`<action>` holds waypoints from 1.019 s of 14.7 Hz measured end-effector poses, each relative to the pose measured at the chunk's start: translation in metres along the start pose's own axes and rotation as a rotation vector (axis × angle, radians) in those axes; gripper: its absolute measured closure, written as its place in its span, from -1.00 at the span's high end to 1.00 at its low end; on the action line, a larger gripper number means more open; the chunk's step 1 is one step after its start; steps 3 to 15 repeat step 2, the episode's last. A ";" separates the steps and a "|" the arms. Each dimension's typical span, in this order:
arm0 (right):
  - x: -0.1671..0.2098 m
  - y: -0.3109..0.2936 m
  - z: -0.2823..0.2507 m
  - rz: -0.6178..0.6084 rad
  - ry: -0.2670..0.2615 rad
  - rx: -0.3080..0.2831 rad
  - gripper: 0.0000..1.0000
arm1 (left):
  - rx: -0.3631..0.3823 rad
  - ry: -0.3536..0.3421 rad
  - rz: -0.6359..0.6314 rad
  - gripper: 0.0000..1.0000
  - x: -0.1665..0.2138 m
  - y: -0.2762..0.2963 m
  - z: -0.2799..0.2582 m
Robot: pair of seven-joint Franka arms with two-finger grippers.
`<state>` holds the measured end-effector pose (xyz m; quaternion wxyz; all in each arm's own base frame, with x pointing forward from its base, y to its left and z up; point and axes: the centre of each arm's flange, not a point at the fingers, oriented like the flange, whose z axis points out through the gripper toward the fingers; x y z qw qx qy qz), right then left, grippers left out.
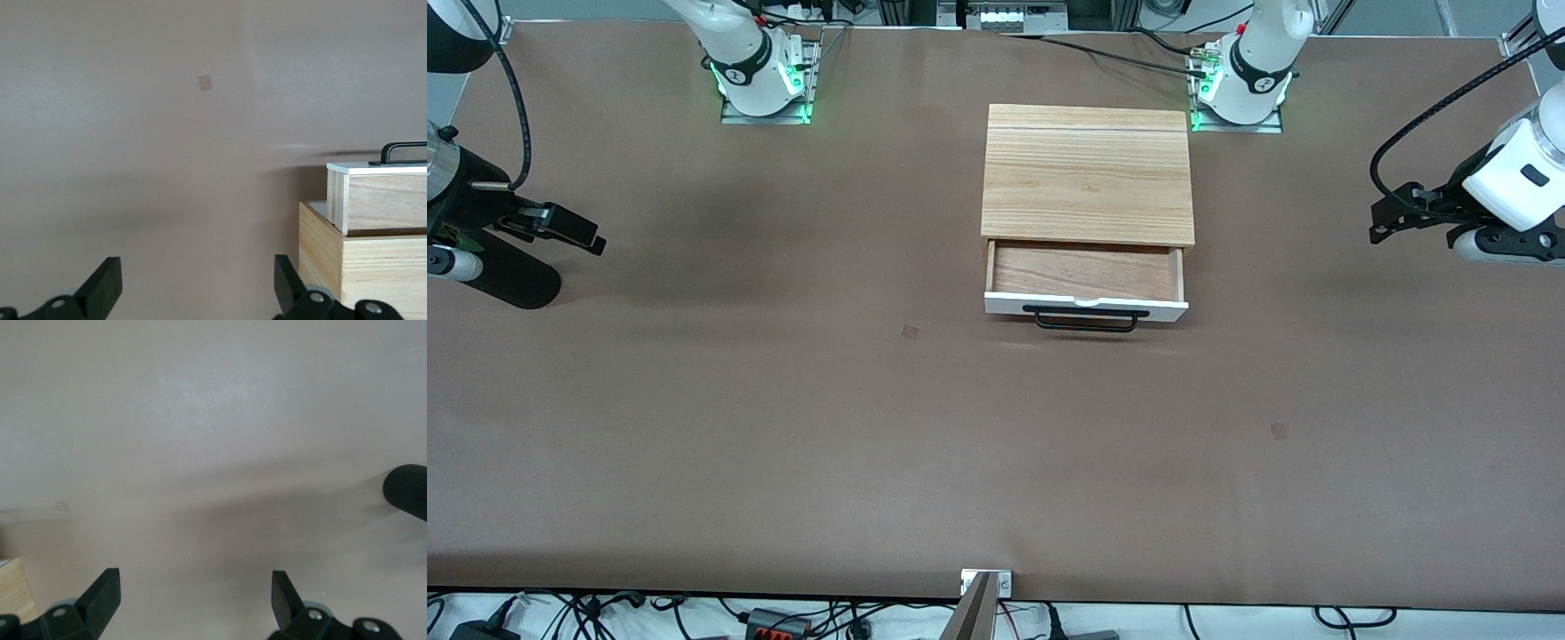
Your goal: Pull top drawer with both arms simultaneously
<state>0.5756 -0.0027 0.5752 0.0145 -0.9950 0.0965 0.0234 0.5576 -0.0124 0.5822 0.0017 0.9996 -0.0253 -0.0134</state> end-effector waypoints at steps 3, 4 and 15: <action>0.000 0.002 -0.002 0.003 0.004 0.000 1.00 | 0.000 0.000 0.000 1.00 0.000 0.000 0.000; 0.000 0.002 -0.002 0.003 0.004 0.000 1.00 | 0.000 0.000 0.000 1.00 0.000 0.000 0.000; 0.000 0.002 -0.002 0.003 0.004 0.000 1.00 | 0.000 0.000 0.000 1.00 0.000 0.000 0.000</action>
